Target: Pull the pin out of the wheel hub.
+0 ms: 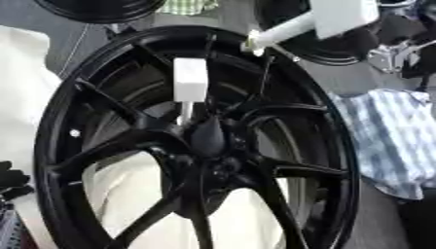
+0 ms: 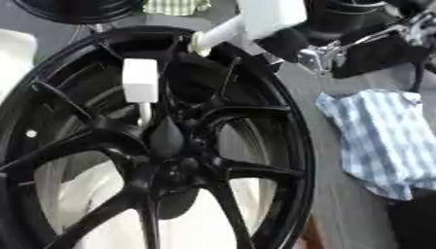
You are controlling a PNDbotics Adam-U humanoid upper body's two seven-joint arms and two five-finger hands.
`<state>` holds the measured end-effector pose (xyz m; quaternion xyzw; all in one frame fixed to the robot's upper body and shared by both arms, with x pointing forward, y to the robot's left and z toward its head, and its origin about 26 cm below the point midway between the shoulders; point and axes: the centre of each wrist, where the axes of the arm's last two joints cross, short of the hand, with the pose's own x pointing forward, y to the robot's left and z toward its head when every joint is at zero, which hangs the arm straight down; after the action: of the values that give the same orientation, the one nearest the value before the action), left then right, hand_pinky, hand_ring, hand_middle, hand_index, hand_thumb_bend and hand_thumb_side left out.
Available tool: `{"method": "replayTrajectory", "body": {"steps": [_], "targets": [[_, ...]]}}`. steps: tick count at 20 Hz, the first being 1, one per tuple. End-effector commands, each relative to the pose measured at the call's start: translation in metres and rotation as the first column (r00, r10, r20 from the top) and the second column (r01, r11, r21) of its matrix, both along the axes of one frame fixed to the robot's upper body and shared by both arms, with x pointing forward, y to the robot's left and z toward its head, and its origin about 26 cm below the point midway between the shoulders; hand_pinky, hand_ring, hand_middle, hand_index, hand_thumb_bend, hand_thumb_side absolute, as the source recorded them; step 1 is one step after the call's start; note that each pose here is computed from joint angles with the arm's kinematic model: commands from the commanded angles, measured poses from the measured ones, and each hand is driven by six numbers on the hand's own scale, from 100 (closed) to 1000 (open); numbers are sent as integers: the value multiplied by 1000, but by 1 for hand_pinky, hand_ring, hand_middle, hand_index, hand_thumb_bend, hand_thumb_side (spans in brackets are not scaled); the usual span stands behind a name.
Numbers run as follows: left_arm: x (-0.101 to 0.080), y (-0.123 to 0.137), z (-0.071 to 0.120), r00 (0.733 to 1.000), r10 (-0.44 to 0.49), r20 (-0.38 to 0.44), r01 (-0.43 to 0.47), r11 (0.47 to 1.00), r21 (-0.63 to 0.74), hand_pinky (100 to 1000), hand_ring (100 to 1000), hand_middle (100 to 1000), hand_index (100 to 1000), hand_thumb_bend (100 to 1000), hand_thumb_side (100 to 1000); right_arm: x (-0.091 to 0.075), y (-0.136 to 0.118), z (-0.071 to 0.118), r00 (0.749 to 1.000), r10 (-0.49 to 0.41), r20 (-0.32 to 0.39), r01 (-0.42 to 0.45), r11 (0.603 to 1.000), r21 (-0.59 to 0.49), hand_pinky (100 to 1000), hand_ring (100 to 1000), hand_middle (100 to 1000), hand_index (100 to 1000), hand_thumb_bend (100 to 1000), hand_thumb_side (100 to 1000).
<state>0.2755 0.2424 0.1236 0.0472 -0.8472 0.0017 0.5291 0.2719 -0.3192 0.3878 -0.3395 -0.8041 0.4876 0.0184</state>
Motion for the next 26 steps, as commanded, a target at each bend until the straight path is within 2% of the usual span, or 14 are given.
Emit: {"method": "replayTrajectory", "body": {"steps": [1, 8, 11, 13, 18, 21, 23, 26], "targets": [[-3, 1, 5, 1000, 9, 19, -9, 1000, -6, 688, 675, 588, 724, 116, 875, -15, -15, 18, 998, -38, 52, 34, 998, 61, 799, 744, 385, 356, 100, 100], [-4, 5, 3, 999, 33, 12, -33, 999, -7, 689, 675, 590, 724, 114, 874, -28, -55, 31, 987, -142, 81, 120, 965, 233, 796, 739, 370, 352, 100, 100], [-4, 7, 2, 999, 52, 14, -52, 999, -9, 689, 675, 592, 724, 112, 871, -29, -84, 22, 962, -267, 54, 240, 925, 296, 788, 737, 363, 346, 100, 100], [-4, 9, 2, 997, 68, 20, -68, 998, -10, 689, 674, 592, 723, 107, 864, -31, -100, 10, 936, -350, 41, 318, 890, 328, 792, 736, 357, 345, 100, 100], [-3, 11, 5, 995, 87, 54, -86, 996, -18, 688, 672, 592, 723, 100, 846, -40, -123, -32, 875, -484, -1, 444, 801, 402, 794, 736, 353, 344, 100, 100], [-3, 12, 5, 993, 97, 63, -95, 995, -27, 687, 671, 592, 723, 100, 840, -47, -132, -66, 826, -560, -67, 532, 734, 423, 804, 734, 353, 346, 100, 100], [-2, 12, 6, 993, 98, 71, -96, 995, -31, 686, 671, 592, 723, 100, 833, -53, -140, -91, 785, -605, -133, 593, 674, 440, 811, 733, 351, 347, 100, 100], [-2, 12, 7, 992, 100, 82, -97, 995, -35, 686, 670, 591, 723, 100, 829, -63, -149, -119, 733, -650, -199, 654, 594, 469, 817, 733, 349, 343, 100, 100]]}}
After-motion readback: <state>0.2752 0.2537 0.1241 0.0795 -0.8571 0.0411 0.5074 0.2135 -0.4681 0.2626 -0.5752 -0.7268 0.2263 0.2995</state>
